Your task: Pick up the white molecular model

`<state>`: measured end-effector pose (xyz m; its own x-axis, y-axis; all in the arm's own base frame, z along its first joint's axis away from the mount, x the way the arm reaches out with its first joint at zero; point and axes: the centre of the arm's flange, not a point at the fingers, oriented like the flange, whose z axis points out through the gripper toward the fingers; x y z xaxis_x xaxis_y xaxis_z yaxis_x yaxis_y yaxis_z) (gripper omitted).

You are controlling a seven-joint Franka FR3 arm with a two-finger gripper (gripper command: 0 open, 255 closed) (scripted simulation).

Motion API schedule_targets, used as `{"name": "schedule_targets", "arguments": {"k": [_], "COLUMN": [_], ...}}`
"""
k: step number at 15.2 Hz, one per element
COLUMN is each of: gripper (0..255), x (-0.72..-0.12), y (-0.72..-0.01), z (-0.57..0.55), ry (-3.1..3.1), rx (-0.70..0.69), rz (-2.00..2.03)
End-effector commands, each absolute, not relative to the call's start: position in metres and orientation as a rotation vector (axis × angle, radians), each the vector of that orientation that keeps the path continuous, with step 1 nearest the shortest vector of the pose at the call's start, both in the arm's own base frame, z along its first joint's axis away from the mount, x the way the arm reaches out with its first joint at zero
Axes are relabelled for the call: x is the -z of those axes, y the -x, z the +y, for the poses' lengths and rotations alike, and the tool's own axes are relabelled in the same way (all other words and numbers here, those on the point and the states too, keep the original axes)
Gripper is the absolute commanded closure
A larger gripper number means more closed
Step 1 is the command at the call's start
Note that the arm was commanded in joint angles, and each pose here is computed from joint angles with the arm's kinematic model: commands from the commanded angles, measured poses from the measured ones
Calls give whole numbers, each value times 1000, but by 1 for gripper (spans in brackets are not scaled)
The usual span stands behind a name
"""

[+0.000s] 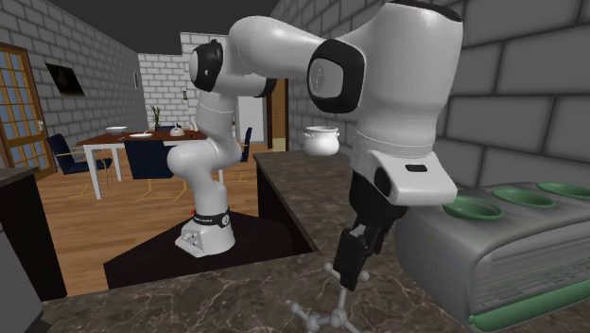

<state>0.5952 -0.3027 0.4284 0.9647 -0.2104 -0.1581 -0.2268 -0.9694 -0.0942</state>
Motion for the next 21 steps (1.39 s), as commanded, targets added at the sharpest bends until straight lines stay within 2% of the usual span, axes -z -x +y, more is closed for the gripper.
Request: {"name": "schedule_targets", "arguments": {"k": [1,13,14,21], "gripper": [0,0,255,255], "x": [-410,-354,-354,-354], "y": [-605,-615,-615,-615], "z": [-328,-348,-348,-348], "ry": [2994,2985,2985,2985], "rx": [-254,-281,-281,-281], "rz": [362,389,389,389]}}
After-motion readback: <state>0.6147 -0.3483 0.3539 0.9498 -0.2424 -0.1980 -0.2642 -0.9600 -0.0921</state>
